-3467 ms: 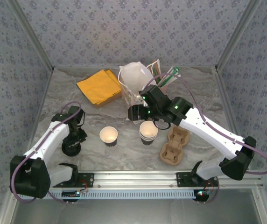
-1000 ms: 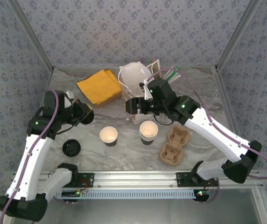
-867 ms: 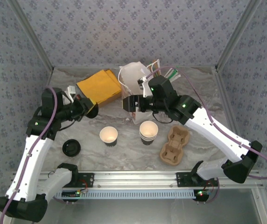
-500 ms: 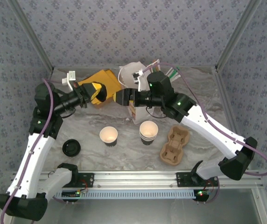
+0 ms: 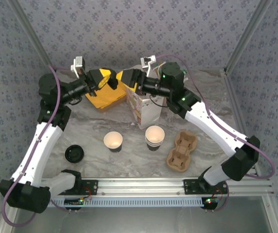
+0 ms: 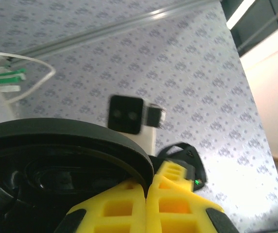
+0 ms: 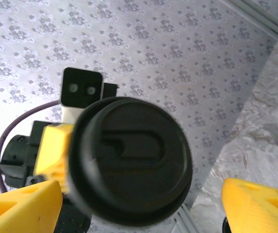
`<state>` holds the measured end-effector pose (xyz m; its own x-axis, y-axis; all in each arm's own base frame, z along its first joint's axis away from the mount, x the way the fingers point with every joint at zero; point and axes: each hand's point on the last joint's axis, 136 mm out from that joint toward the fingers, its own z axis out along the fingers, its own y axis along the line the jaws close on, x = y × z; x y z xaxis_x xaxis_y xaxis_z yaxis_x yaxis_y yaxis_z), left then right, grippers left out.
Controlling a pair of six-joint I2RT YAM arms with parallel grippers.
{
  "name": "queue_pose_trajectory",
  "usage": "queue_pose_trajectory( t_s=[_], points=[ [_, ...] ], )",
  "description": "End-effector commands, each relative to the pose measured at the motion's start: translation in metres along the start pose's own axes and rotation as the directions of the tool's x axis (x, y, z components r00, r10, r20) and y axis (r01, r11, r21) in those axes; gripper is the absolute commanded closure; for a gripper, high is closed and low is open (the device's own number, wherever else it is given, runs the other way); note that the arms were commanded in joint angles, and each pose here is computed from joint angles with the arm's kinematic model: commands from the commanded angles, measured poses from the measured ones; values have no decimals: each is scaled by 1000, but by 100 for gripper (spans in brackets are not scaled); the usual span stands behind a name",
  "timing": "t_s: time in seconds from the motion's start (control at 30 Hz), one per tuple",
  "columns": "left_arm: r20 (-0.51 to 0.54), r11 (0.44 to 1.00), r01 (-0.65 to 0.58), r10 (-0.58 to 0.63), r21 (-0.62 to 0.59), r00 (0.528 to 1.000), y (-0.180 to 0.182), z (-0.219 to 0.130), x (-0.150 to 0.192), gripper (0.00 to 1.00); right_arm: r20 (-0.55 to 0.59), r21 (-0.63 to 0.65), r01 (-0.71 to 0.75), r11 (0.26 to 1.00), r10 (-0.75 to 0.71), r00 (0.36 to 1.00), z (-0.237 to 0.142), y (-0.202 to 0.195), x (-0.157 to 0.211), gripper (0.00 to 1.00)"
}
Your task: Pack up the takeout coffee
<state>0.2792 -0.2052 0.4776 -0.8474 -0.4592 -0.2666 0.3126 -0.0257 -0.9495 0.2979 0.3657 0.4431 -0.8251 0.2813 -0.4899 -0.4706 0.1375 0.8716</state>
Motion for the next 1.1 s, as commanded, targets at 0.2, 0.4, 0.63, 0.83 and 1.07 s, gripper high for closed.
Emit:
queue_pose_trajectory(
  t_s=[0.2, 0.4, 0.63, 0.83, 1.07],
  points=[
    [-69, 981, -121, 133, 152, 989, -59, 16, 12, 98, 37, -198, -32, 980, 40, 999, -6, 48, -34, 7],
    [-69, 976, -123, 137, 182, 988, -64, 20, 12, 99, 43, -264, -79, 961, 93, 995, -11, 51, -44, 2],
    [-65, 967, -131, 149, 220, 987, -74, 24, 9, 99, 24, -294, -123, 948, 136, 990, -9, 49, -44, 2],
    [-67, 960, -152, 172, 234, 983, -84, 25, 10, 99, 21, -290, -156, 944, 170, 985, -9, 41, -46, 1],
    [-80, 962, -146, 168, 230, 983, -78, 31, 13, 99, 17, -324, -152, 934, 166, 986, -13, 49, -45, 3]
  ],
)
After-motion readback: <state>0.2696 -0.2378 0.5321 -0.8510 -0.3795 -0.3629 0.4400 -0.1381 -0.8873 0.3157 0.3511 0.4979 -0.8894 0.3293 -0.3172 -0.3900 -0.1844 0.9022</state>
